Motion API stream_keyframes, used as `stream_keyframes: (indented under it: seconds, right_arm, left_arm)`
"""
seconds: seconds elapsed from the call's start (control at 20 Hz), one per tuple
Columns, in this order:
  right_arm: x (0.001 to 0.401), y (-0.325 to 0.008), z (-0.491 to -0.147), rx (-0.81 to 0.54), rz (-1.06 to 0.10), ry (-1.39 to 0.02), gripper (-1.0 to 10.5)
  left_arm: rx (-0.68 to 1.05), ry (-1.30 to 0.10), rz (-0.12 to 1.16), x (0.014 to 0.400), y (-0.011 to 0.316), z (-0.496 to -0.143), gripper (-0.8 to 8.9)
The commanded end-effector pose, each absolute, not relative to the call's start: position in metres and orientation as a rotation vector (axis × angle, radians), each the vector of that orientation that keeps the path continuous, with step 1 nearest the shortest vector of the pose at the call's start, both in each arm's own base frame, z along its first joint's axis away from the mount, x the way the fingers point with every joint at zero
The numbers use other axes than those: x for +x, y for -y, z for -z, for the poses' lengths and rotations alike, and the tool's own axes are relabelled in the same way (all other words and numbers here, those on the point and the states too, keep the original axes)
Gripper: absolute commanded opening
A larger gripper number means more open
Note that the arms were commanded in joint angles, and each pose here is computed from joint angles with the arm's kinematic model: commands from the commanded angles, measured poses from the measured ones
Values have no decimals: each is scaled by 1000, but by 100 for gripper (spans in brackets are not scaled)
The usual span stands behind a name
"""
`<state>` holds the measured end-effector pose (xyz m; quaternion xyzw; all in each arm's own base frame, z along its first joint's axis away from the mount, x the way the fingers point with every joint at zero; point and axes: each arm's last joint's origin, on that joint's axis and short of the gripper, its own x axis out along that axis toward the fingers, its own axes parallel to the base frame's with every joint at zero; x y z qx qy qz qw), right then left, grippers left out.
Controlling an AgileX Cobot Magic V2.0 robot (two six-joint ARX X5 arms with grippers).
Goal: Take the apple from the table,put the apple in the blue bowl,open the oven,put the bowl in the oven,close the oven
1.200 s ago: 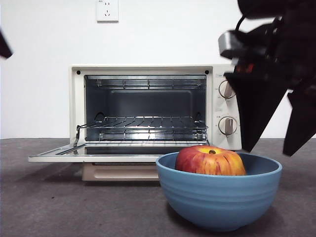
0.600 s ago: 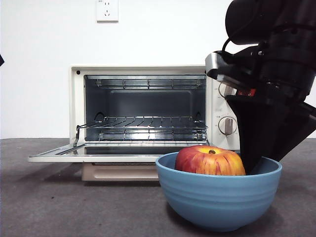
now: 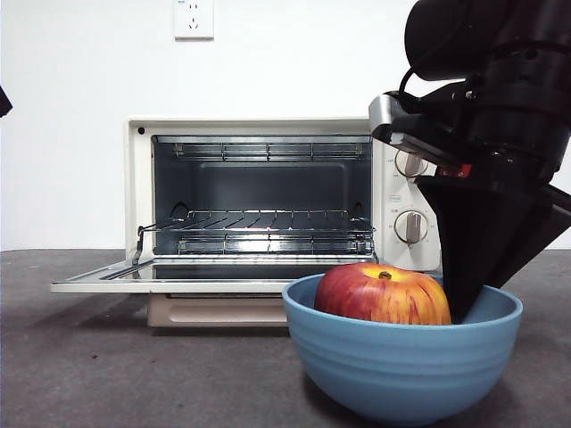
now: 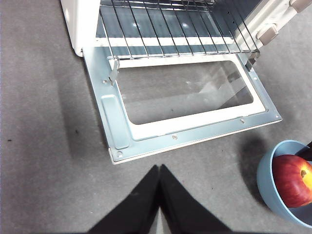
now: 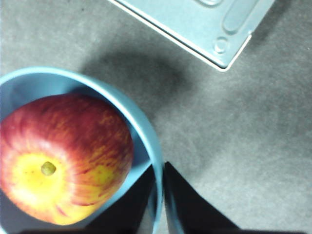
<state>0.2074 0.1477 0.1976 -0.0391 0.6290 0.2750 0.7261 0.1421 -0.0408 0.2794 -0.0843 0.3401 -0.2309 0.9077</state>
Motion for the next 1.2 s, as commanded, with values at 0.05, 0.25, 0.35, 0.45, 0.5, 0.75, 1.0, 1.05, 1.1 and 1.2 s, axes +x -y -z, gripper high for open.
stream_keyframes:
  seconds: [0.05, 0.25, 0.35, 0.45, 0.5, 0.75, 1.0, 1.05, 1.1, 1.2]
  right_arm:
    - [208, -154, -215, -47, -619, -1346, 3]
    - [216, -163, -252, -7, -618, -1263, 3]
    - [223, -168, -270, 41, -609, -1189, 3]
    - [232, -171, -282, 69, -552, -1125, 3]
    - [237, -173, -285, 90, -532, -1109, 3]
    - [266, -184, -288, 218, -457, -1065, 3]
    - [297, -198, -285, 297, -371, -1076, 3]
    - [302, -201, -284, 311, -358, -1079, 3]
    - [308, -202, -282, 331, -342, -1087, 3]
    - [316, -205, -277, 373, -305, -1104, 3]
  left_arm:
    - [-176, -672, 484, 145, 41, -283, 6]
    - [-173, -662, 486, 145, 42, -284, 7]
    - [-167, -660, 489, 145, 42, -284, 7]
    - [-161, -658, 491, 145, 42, -284, 7]
    - [-160, -657, 491, 145, 42, -284, 7]
    - [-153, -656, 495, 145, 42, -284, 7]
    - [-145, -659, 519, 144, 46, -284, 7]
    - [-143, -660, 526, 144, 47, -284, 7]
    - [-140, -660, 533, 143, 48, -284, 7]
    - [-135, -662, 548, 143, 50, -284, 7]
